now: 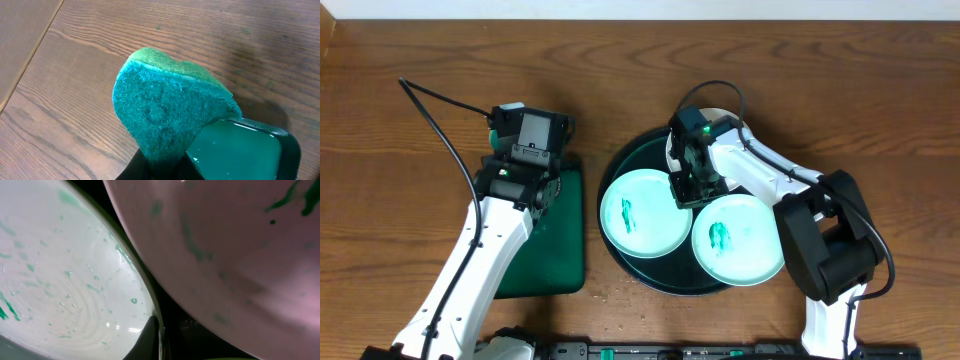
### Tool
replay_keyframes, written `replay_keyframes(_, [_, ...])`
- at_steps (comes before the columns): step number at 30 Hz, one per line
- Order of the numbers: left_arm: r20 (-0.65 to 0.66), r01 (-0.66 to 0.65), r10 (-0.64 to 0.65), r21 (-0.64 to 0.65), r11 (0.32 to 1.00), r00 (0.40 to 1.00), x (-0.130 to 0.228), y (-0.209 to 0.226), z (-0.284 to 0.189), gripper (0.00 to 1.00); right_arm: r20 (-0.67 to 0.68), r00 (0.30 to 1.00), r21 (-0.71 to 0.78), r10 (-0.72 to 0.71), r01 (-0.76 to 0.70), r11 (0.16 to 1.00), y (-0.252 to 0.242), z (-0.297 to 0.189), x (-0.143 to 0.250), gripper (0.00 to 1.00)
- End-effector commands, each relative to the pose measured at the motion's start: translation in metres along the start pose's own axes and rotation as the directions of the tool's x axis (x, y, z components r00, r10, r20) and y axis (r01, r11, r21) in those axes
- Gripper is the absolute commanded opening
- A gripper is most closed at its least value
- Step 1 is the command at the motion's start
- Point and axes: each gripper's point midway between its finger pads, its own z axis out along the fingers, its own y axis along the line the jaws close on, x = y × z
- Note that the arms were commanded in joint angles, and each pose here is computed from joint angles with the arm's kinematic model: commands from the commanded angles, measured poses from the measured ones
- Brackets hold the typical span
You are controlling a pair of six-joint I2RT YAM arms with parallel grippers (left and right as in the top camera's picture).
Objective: Clean dirty plates on tray and stack at the side
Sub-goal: 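Lift the sponge with the left gripper and move it toward the plates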
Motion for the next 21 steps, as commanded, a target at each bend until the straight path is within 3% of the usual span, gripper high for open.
replay_keyframes(1, [0.032, 0.048, -0.047, -0.025, 0.999, 0.998, -0.007, 0.006, -0.005, 0.07, -0.036, 0.999, -0.019, -0.033, 0.032, 0.999, 0.008, 0.009, 0.008, 0.01])
replay_keyframes(5, [-0.04, 0.12, -0.119, 0.04, 0.992, 0.992, 0.007, -0.006, -0.002, 0.07, -0.033, 0.999, -0.02, -0.034, 0.033, 0.999, 0.008, 0.009, 0.007, 0.01])
replay_keyframes(9, [-0.233, 0.219, -0.199, 0.064, 0.974, 0.952, 0.047, -0.017, -0.003, 0.07, -0.032, 0.999, -0.02, -0.034, 0.033, 0.999, 0.008, 0.009, 0.007, 0.01])
replay_keyframes(13, [-0.379, 0.233, -0.186, 0.08, 0.969, 0.907, 0.078, -0.023, -0.011, 0.07, -0.034, 0.999, -0.019, -0.033, 0.033, 0.999, 0.008, 0.009, 0.007, 0.01])
replay_keyframes(21, [-0.422, 0.248, -0.175, 0.125, 0.961, 0.89, 0.079, -0.029, -0.005, 0.07, -0.029, 0.999, -0.021, -0.034, 0.034, 0.999, 0.009, 0.009, 0.006, 0.01])
